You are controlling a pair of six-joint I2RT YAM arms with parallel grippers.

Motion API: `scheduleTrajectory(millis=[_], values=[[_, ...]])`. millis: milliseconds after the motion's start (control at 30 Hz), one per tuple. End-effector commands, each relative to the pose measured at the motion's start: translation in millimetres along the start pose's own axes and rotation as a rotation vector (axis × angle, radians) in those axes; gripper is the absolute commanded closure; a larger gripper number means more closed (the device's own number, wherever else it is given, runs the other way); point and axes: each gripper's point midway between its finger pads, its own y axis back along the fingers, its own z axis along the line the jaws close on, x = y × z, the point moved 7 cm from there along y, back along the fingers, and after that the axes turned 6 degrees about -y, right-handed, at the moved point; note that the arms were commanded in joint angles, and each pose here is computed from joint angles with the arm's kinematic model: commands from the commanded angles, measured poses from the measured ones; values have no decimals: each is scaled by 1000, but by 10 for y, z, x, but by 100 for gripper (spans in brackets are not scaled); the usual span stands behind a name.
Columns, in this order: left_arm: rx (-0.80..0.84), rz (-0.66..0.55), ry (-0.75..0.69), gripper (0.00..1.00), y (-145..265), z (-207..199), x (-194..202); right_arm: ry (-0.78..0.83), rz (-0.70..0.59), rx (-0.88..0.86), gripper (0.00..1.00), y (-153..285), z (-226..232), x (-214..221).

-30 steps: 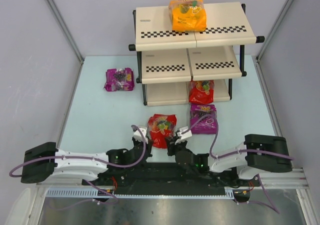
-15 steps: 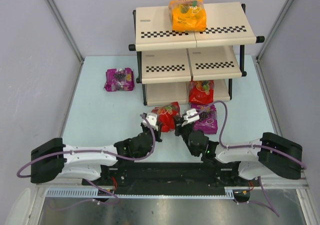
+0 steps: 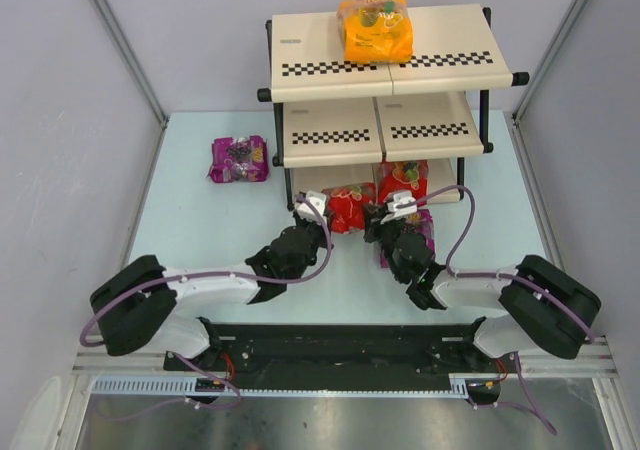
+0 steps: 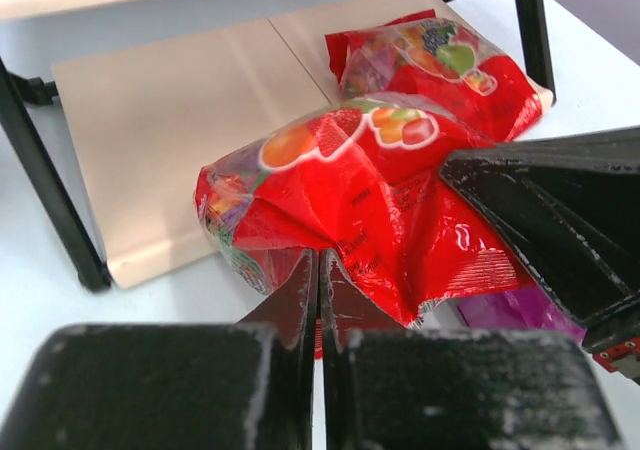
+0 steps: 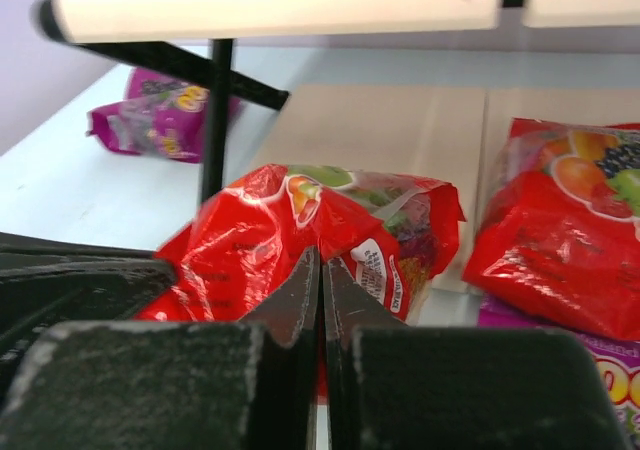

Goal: Place and organize the candy bags onto the shelf

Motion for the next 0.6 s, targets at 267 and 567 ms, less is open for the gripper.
scheduleTrajectory(millis=[267, 567], values=[[-9, -88, 104, 100, -725, 251, -198, -183, -47, 28, 100, -499, -458, 127], [-11, -18, 143, 100, -1020, 374, 2, -239, 12, 73, 100, -758, -657, 247]])
